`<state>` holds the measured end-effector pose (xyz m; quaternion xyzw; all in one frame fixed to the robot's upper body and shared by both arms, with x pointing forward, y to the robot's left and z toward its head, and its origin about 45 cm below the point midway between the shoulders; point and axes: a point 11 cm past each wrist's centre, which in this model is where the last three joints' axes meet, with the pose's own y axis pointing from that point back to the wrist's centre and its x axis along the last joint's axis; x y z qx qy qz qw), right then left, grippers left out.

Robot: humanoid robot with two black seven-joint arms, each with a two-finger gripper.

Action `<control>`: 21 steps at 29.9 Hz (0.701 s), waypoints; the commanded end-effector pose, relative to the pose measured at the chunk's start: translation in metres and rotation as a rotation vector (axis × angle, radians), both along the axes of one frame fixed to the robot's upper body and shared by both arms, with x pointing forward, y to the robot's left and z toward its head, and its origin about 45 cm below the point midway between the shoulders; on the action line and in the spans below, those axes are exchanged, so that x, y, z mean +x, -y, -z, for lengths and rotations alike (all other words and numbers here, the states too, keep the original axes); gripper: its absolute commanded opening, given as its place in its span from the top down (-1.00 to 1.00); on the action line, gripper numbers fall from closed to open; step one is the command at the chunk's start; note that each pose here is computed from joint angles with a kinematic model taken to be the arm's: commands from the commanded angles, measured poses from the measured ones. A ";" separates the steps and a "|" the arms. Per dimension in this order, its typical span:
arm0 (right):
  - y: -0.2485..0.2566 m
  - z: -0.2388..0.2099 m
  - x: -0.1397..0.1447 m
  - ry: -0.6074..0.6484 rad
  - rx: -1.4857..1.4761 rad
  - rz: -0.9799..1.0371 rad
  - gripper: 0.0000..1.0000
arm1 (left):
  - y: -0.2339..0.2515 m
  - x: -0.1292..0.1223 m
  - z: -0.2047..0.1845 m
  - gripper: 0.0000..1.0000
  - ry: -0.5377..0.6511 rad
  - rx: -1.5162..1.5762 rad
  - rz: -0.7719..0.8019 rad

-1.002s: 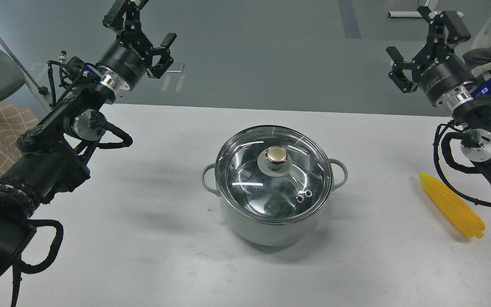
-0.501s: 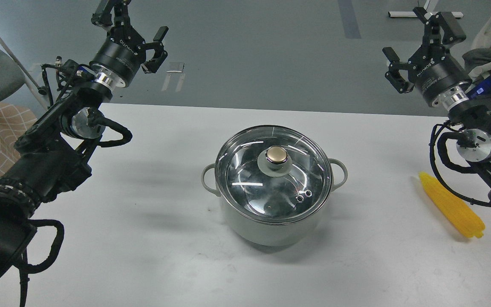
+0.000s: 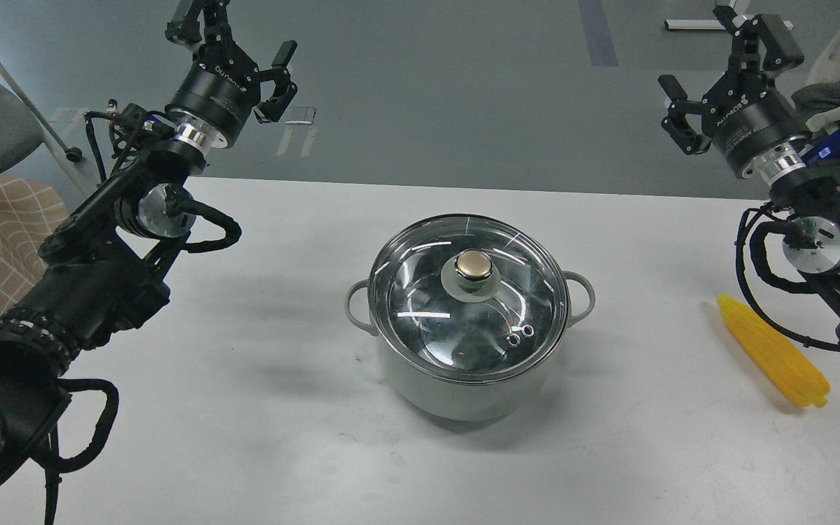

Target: Open pot and put corn in

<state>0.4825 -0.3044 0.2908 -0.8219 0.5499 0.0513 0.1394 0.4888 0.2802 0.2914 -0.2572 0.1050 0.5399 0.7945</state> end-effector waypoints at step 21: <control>0.009 -0.004 -0.001 0.005 -0.014 0.011 -1.00 | 0.008 -0.004 -0.003 -0.96 0.009 -0.028 0.012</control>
